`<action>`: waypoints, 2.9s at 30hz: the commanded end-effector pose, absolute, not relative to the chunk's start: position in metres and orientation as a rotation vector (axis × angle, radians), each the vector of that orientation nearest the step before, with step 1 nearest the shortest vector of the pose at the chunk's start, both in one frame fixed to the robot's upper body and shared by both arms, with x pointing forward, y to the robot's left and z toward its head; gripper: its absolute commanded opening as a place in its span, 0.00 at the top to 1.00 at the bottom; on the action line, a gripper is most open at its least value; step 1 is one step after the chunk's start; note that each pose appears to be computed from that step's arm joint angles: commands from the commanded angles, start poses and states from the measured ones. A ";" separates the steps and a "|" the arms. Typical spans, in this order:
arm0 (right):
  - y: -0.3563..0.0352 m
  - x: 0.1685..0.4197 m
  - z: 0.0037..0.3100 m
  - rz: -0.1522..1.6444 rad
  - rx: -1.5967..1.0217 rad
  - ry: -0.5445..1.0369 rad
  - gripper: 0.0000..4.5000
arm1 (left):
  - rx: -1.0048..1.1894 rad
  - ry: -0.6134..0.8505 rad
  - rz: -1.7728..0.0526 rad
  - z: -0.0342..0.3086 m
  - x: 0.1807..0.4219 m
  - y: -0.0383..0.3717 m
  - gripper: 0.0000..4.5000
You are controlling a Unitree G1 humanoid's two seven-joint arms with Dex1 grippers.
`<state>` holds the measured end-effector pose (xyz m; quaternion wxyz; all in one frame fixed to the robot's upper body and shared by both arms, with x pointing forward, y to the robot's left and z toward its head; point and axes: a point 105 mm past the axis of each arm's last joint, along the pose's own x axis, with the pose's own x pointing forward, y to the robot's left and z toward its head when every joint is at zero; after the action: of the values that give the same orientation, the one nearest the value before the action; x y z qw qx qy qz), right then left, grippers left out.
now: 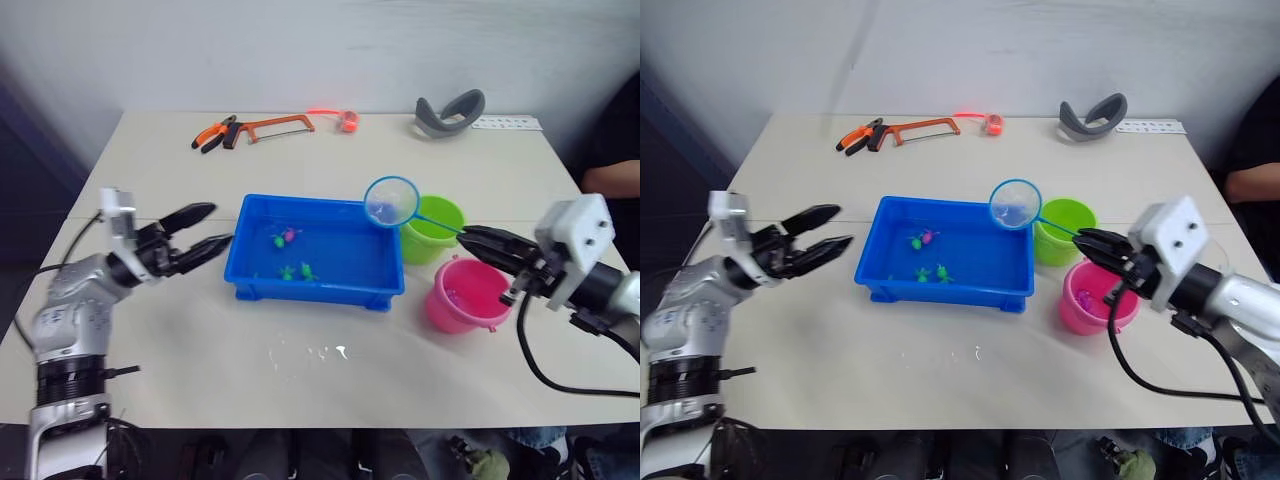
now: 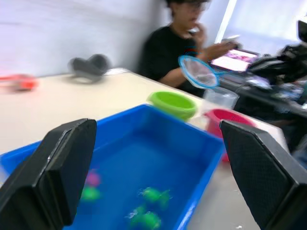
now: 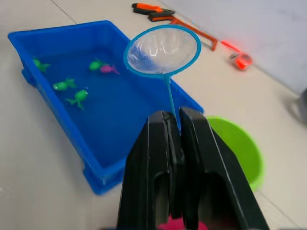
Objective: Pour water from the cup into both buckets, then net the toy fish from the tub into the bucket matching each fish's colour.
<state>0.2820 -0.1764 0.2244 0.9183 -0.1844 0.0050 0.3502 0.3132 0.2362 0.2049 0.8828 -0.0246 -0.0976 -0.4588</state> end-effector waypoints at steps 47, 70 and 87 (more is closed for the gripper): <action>-0.069 0.386 0.168 0.799 -0.389 0.214 1.00 | 0.211 -0.052 -0.928 0.194 0.307 0.230 0.01; -0.084 0.342 0.183 0.985 -0.184 0.212 1.00 | 0.185 -0.060 -0.938 0.189 0.308 0.227 0.01; -0.148 0.278 0.234 1.015 -0.133 0.196 1.00 | 0.138 -0.152 -1.188 0.208 0.309 0.181 0.01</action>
<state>0.2895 -0.1443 0.2161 0.8694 -0.0553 0.1246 0.4749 0.3128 0.1886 0.1970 0.8393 0.0627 -0.0531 -0.5375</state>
